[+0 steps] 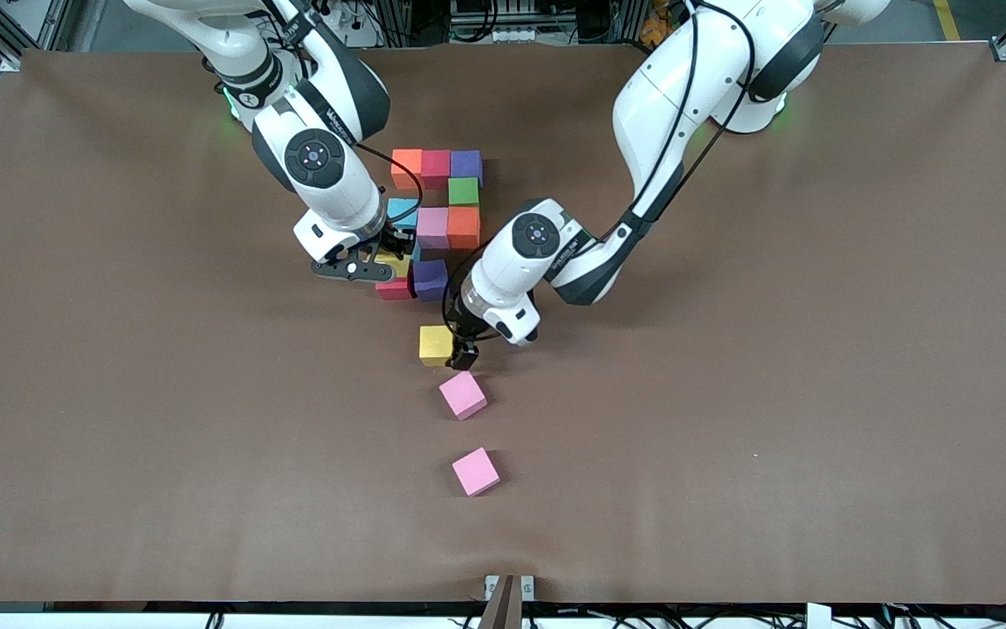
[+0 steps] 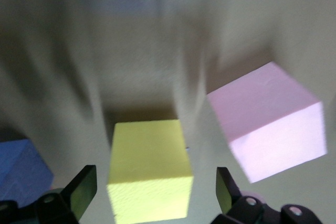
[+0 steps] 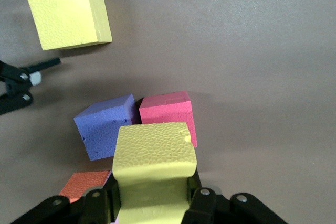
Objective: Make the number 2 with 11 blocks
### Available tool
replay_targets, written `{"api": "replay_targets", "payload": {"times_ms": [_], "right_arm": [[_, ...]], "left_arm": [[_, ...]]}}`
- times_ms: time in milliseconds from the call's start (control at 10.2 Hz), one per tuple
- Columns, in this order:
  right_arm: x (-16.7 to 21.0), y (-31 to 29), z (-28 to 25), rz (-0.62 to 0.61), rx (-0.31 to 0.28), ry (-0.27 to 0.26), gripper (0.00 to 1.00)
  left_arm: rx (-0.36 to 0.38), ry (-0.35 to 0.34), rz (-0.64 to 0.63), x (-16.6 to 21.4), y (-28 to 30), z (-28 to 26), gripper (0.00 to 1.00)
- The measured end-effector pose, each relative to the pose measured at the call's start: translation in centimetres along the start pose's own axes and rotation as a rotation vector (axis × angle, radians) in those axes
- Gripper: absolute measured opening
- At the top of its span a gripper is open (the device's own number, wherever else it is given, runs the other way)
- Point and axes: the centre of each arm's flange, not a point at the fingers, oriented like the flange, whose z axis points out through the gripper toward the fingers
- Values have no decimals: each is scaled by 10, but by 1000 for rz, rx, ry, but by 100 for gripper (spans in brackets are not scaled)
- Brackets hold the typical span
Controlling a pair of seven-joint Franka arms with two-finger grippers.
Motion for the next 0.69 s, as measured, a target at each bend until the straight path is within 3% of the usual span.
{"api": "replay_targets", "payload": {"times_ms": [295, 689], "right_arm": [[0, -2, -1, 73, 38, -28, 52], [-9, -34, -12, 317, 103, -15, 52]], "left_arm": [[-23, 13, 49, 30, 36, -11, 100], [95, 88, 140, 58, 75, -47, 100]]}}
